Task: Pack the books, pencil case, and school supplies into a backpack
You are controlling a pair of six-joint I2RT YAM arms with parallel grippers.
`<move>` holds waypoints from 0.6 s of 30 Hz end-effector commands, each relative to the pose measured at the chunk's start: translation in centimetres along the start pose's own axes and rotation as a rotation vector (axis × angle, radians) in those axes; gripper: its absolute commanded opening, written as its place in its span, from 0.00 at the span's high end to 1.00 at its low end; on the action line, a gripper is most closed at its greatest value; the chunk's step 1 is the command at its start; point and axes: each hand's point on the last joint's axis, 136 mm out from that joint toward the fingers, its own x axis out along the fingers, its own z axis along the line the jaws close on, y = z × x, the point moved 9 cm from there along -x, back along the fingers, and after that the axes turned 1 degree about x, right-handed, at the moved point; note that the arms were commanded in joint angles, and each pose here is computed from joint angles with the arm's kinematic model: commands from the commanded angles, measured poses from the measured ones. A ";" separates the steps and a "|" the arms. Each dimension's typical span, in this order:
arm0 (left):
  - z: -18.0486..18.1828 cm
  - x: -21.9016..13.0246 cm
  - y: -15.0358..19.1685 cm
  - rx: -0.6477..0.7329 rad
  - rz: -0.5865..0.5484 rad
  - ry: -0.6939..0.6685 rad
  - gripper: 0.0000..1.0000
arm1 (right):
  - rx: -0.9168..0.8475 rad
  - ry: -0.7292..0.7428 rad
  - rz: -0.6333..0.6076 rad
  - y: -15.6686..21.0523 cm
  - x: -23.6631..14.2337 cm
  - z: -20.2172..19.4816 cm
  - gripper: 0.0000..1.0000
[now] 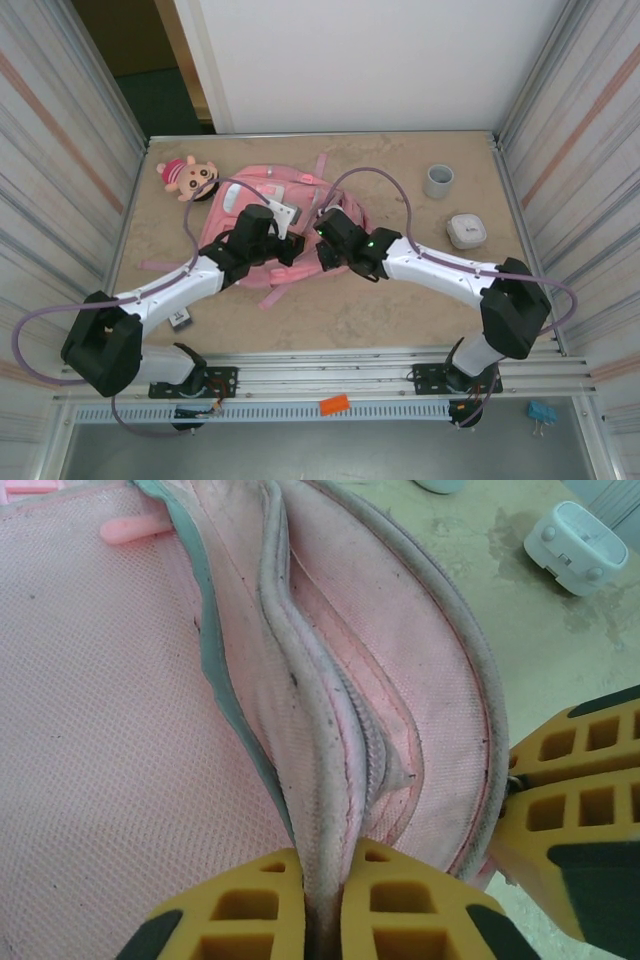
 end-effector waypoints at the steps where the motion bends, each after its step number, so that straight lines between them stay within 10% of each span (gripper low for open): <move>1: 0.1 -0.3 -0.5 -0.040 0.033 -0.033 0.53 | -0.006 -0.028 0.001 -0.1 -1.4 -1.0 1.00; 6: 2.1 -1.2 -0.6 -0.243 0.133 -0.087 0.27 | -0.020 -0.051 0.023 0.2 -0.8 -0.6 1.00; 18: 6.1 -7.3 4.5 -0.642 0.131 -0.267 0.29 | -0.048 -0.051 0.080 1.9 -0.7 0.2 1.00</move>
